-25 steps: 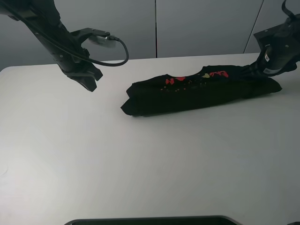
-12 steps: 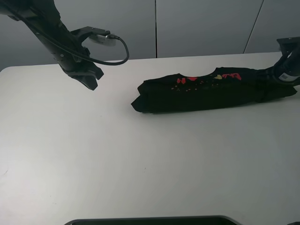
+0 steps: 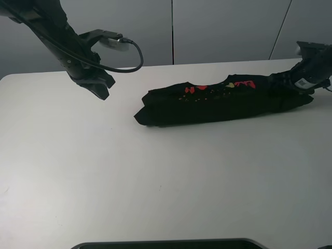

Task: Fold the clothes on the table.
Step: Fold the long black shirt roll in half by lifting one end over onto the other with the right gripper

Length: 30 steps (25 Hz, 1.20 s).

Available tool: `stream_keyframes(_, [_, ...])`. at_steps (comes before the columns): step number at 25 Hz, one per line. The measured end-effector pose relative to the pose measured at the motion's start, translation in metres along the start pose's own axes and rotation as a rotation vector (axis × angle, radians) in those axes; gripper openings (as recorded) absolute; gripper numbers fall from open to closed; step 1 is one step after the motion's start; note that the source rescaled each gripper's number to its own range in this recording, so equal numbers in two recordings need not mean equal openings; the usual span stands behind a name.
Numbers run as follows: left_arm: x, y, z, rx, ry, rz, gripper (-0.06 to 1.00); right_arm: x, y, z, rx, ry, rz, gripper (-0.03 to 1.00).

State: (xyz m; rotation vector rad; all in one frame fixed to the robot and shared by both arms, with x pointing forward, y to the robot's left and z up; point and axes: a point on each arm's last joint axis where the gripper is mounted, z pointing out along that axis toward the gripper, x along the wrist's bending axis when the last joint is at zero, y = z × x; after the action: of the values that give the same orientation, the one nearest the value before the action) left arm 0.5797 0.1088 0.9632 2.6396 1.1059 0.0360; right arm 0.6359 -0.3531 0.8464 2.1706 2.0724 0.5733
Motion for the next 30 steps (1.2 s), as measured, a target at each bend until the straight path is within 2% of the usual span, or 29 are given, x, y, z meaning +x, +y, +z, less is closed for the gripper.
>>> stream_keyframes(3, [0.000,0.000,0.000,0.000,0.000,0.000,0.00,0.011,-0.005,0.002,0.055,0.132,0.065,0.44])
stream_keyframes(8, [0.000,0.000,0.000,0.000,0.000,0.000,0.00,0.027,-0.021,0.006,0.222,0.334,0.110,0.09])
stream_keyframes(13, [0.000,0.000,0.000,0.000,0.000,0.000,0.00,0.031,-0.017,0.004,0.276,0.404,0.061,0.09])
stream_keyframes(16, [0.000,0.000,0.000,0.000,0.000,0.000,0.00,0.032,-0.011,-0.002,0.276,0.376,-0.005,0.09])
stream_keyframes(19, [0.000,0.000,0.000,0.000,0.000,0.000,0.00,0.026,0.000,-0.026,0.237,0.232,-0.072,0.09])
stream_keyframes(22, [0.000,0.000,0.000,-0.002,0.001,0.000,0.00,0.025,0.019,-0.074,0.137,0.083,-0.131,0.09])
stream_keyframes(24, [0.000,0.000,0.000,-0.004,0.002,0.000,0.00,0.028,0.030,-0.106,0.069,0.026,-0.151,0.09])
stream_keyframes(26, [0.000,0.001,0.000,-0.009,0.004,0.000,0.00,0.034,0.035,-0.132,0.019,0.019,-0.151,0.09])
stream_keyframes(30, [0.001,0.002,0.000,-0.023,0.010,0.000,0.00,0.054,0.034,-0.164,-0.023,0.110,-0.137,0.09])
